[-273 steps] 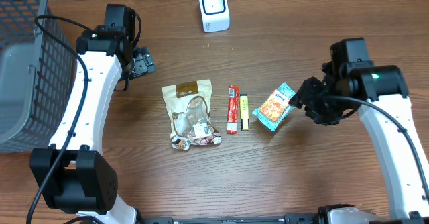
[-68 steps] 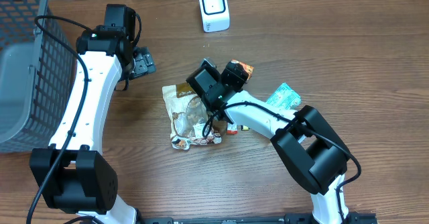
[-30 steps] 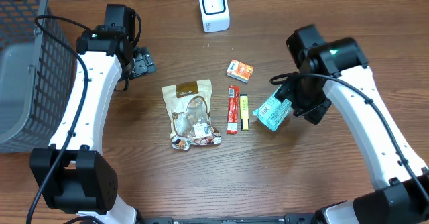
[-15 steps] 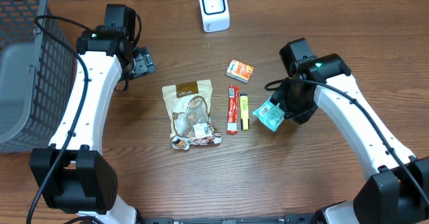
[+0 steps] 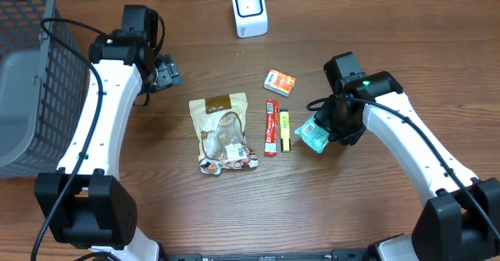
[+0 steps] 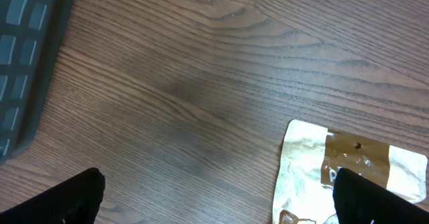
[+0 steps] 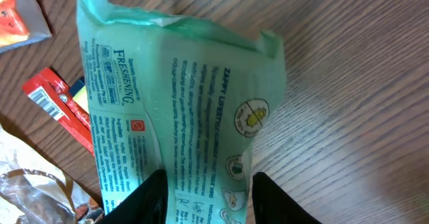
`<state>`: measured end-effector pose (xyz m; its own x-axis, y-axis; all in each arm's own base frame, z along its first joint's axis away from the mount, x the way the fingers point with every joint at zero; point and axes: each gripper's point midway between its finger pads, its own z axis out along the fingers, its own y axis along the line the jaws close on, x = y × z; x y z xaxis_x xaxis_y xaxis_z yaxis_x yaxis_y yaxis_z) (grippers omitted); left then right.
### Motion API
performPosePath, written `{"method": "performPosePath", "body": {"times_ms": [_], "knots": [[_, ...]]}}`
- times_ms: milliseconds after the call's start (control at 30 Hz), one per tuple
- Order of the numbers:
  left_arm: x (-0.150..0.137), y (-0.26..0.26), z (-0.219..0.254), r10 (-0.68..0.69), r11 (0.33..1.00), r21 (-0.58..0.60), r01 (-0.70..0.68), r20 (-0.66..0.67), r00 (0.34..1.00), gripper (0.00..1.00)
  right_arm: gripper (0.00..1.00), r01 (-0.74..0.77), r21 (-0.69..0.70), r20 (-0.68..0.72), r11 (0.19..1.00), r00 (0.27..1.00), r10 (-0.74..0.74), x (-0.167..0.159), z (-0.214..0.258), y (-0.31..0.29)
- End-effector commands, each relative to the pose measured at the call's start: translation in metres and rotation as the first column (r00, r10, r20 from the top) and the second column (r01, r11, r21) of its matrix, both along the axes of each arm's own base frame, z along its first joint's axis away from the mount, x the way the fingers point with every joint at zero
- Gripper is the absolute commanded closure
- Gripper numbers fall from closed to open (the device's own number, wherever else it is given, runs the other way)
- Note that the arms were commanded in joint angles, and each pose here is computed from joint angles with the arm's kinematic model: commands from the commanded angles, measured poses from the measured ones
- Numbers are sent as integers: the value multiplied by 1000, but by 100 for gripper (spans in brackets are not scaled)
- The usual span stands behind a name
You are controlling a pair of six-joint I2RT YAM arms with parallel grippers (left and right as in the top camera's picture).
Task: Scan the item barcode
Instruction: 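Grasp the green-and-white wipes pack with the right gripper, then carry the wipes pack left over the snack bag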
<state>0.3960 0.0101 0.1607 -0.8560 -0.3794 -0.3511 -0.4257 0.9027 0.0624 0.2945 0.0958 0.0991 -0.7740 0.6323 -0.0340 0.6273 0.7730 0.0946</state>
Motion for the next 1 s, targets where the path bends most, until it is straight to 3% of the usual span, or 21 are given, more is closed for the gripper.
{"method": "performPosePath", "body": {"times_ms": [0,233,400,600,633,700,767,967], "knots": [[4,2,7,3,1000,12,-3,23,1000,0,59,14,6,24,1000,1000,-14,7,10,-4],[4,2,7,3,1000,11,-3,23,1000,0,50,16,4,24,1000,1000,-16,6,13,-6],[4,2,7,3,1000,11,-3,23,1000,0,52,17,3,19,1000,1000,-17,5,11,-6],[4,2,7,3,1000,11,-3,23,1000,0,65,14,1,13,1000,1000,-14,2,-3,-7],[4,2,7,3,1000,11,-3,23,1000,0,69,14,0,12,1000,1000,-14,1,-4,-7],[4,2,7,3,1000,11,-3,23,1000,0,88,-12,-2,14,1000,1000,12,2,-4,-7],[4,2,7,3,1000,11,-3,23,1000,0,96,-33,-2,14,999,999,33,1,-3,-7],[4,2,7,3,1000,11,-3,23,1000,0,96,-170,-6,124,985,978,169,25,30,0]]}}
